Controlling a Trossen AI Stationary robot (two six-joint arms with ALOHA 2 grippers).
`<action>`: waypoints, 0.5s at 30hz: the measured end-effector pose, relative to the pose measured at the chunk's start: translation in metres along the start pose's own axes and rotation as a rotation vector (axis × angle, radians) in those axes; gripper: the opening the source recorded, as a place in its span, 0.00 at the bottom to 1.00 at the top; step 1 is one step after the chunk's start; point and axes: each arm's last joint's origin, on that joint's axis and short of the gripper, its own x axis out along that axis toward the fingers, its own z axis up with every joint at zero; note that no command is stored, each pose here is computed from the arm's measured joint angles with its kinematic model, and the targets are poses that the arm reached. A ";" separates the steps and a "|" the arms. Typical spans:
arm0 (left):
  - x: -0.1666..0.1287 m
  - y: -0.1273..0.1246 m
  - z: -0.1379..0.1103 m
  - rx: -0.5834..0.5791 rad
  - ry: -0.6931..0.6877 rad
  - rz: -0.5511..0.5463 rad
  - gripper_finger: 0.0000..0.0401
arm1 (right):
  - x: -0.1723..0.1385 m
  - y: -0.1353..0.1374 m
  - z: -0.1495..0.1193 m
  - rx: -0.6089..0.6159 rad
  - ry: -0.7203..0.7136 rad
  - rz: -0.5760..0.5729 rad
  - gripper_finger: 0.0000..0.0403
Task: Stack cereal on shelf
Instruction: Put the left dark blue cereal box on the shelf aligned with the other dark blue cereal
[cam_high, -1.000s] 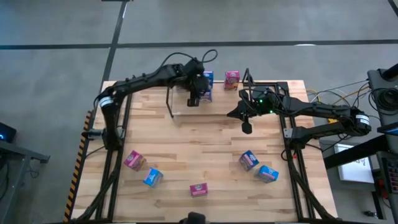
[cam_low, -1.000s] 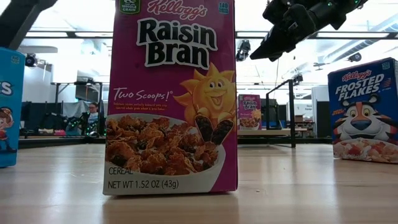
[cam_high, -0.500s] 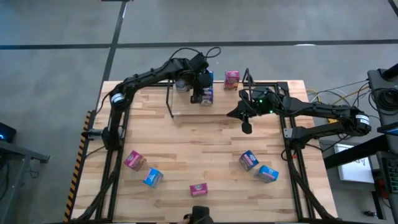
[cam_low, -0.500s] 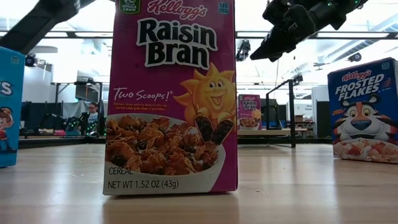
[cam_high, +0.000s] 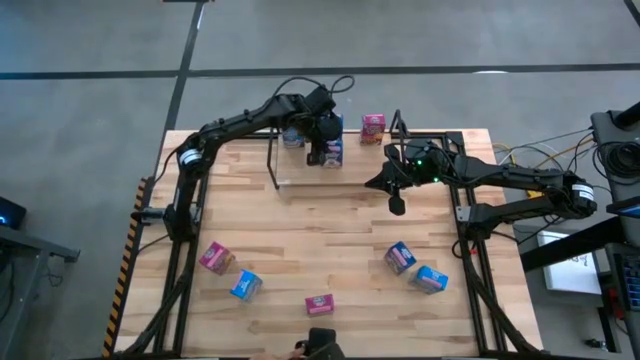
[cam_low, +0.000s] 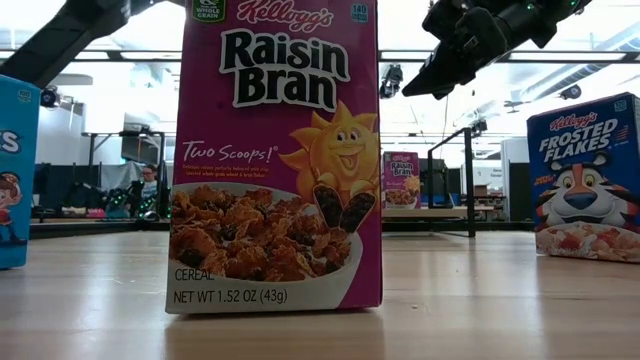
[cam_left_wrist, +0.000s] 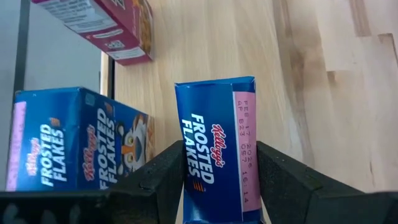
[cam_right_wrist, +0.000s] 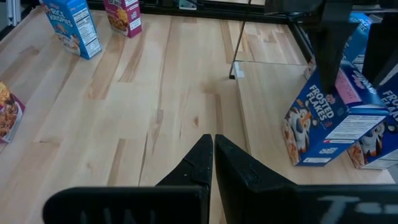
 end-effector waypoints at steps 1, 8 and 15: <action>0.000 0.000 0.000 0.000 0.000 -0.001 0.41 | 0.000 0.000 0.000 0.000 0.000 0.000 0.02; 0.001 0.000 0.000 0.002 -0.005 0.003 0.41 | 0.000 0.000 0.000 0.000 0.000 0.000 0.02; 0.001 0.001 -0.001 0.005 0.018 0.038 0.41 | 0.000 0.000 0.000 0.000 0.000 0.000 0.02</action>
